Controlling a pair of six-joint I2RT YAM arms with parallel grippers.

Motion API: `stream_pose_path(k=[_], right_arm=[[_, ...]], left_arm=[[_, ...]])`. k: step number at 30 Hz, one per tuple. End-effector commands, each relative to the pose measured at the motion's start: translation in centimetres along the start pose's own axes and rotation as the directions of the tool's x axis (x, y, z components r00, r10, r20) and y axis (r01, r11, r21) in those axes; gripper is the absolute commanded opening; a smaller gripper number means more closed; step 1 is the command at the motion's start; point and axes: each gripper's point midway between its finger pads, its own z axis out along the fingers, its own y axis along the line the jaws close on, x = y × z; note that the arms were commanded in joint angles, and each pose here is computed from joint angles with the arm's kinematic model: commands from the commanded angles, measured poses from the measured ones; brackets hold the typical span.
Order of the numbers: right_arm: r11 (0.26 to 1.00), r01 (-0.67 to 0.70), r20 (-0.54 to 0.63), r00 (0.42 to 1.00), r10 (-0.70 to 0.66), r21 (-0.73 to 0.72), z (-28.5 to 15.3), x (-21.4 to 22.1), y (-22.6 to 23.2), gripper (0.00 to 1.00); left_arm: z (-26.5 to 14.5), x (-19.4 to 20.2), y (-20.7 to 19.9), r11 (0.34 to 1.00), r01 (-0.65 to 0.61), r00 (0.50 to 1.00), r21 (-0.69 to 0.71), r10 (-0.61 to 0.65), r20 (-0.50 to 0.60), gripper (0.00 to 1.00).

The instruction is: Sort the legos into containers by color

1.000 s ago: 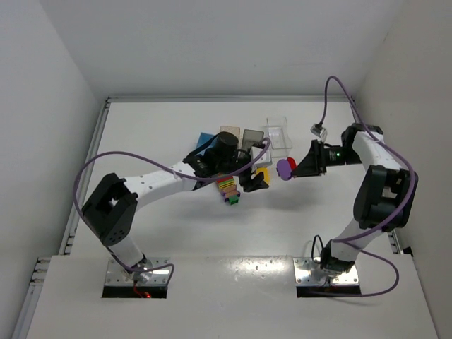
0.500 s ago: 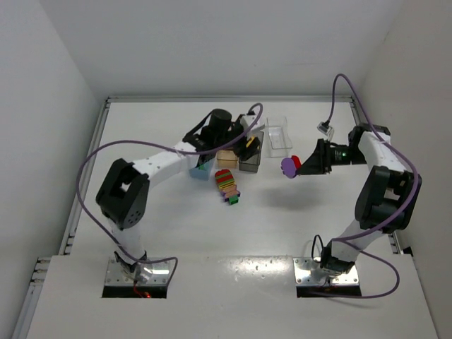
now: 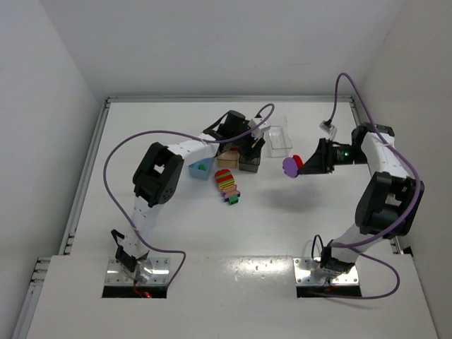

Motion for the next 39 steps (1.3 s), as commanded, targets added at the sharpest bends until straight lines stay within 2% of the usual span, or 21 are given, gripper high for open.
stream_pose_path(k=[1, 2, 3, 4, 6, 7, 9, 10, 11, 12, 13, 14, 15, 17, 18, 20, 21, 23, 25, 33, 39], right_arm=[[0.997, 0.074, 0.04, 0.996, -0.075, 0.016, -0.7, -1.5, 0.7, 0.0], [0.997, 0.074, 0.04, 0.996, -0.075, 0.016, -0.7, -1.5, 0.7, 0.0], [0.997, 0.074, 0.04, 0.996, -0.075, 0.016, -0.7, -1.5, 0.7, 0.0], [0.997, 0.074, 0.04, 0.996, -0.075, 0.016, -0.7, -1.5, 0.7, 0.0], [0.997, 0.074, 0.04, 0.996, -0.075, 0.016, -0.7, -1.5, 0.7, 0.0], [0.997, 0.08, 0.032, 0.996, -0.08, 0.011, -0.5, -1.6, 0.8, 0.0], [0.996, 0.093, 0.028, 0.995, -0.094, 0.009, -0.3, -1.7, 0.8, 0.0], [0.996, 0.093, 0.028, 0.995, -0.094, 0.009, -0.3, -1.7, 0.8, 0.0], [0.992, 0.126, 0.038, 0.991, -0.126, 0.003, -0.3, -2.1, 0.9, 0.0], [0.992, 0.128, 0.043, 0.991, -0.127, -0.011, -0.3, -2.2, 1.0, 0.0], [0.993, 0.119, 0.046, 0.992, -0.118, -0.025, -0.2, -2.2, 1.0, 0.0], [0.99, 0.138, 0.053, 0.989, -0.136, -0.032, -0.3, -2.5, 1.3, 0.0], [0.991, 0.127, 0.047, 0.991, -0.126, -0.038, -0.2, -2.4, 1.0, 0.0], [0.988, 0.132, 0.072, 0.989, -0.127, -0.075, -0.2, -3.0, 1.7, 0.0], [0.985, 0.155, 0.082, 0.986, -0.149, -0.08, -0.2, -3.4, 1.6, 0.0], [0.983, 0.154, 0.088, 0.985, -0.145, -0.102, 0.1, -3.8, 2.1, 0.0], [0.98, 0.171, 0.092, 0.982, -0.163, -0.099, 0.0, -4.0, 2.1, 0.0], [0.978, 0.175, 0.092, 0.982, -0.165, -0.111, 0.2, -4.0, 2.4, 0.0], [0.977, 0.178, 0.084, 0.982, -0.168, -0.117, 0.5, -3.9, 2.5, 0.0], [0.961, 0.243, 0.08, 0.969, -0.234, -0.133, 0.9, -3.9, 4.6, 0.0], [0.955, 0.264, 0.079, 0.964, -0.255, -0.134, 0.9, -3.6, 5.4, 0.0]], left_arm=[[-0.2, -1.7, 1.5, 0.999, 0.017, 1.0, -0.037, -0.016, 0.017, 0.31], [-0.1, -1.8, 1.6, 0.999, 0.018, 1.0, -0.037, -0.017, 0.015, 0.37], [0.1, -1.7, 1.9, 0.998, 0.027, 1.0, -0.048, -0.026, 0.013, 0.57], [0.1, -1.5, 1.8, 0.998, 0.03, 1.0, -0.046, -0.03, 0.003, 0.65], [-0.3, -2.1, 1.7, 0.997, 0.052, 0.999, -0.048, -0.052, 0.015, 0.79], [-0.8, -3.9, 1.0, 0.999, 0.036, 0.997, -0.01, -0.035, 0.065, 0.82], [-2.3, -5.2, 0.6, 0.993, 0.091, 0.986, 0.069, -0.1, 0.132, 0.86], [-3.4, -6.6, 0.0, 0.988, 0.102, 0.976, 0.115, -0.122, 0.179, 0.86], [-5.5, -10.1, -0.3, 0.986, 0.071, 0.95, 0.151, -0.113, 0.292, 0.86], [-6.5, -10.3, -0.8, 0.965, 0.146, 0.931, 0.217, -0.208, 0.3, 0.86], [-7.7, -11.5, -3.1, 0.931, 0.126, 0.919, 0.343, -0.239, 0.312, 0.86], [-8.6, -12.6, -3.4, 0.91, 0.116, 0.902, 0.397, -0.264, 0.342, 0.86], [-9.5, -13.3, -4.8, 0.853, 0.186, 0.881, 0.488, -0.365, 0.302, 0.86], [-11.2, -13.4, -7.4, 0.743, 0.213, 0.864, 0.634, -0.447, 0.233, 0.86], [-12.5, -14.0, -8.6, 0.66, 0.251, 0.82, 0.708, -0.533, 0.207, 0.86], [-14.5, -14.3, -10.0, 0.573, 0.238, 0.794, 0.784, -0.579, 0.182, 0.86], [-15.8, -15.2, -11.9, 0.502, 0.222, 0.781, 0.836, -0.605, 0.156, 0.84], [-15.6, -14.6, -12.9, 0.436, 0.234, 0.778, 0.869, -0.62, 0.101, 0.84], [-16.5, -15.4, -14.3, 0.393, 0.197, 0.786, 0.898, -0.611, 0.094, 0.83], [-15.2, -15.1, -15.6, 0.392, 0.206, 0.817, 0.897, -0.573, 0.062, 0.82], [-13.8, -14.8, -15.6, 0.425, 0.21, 0.83, 0.881, -0.553, 0.069, 0.8]])
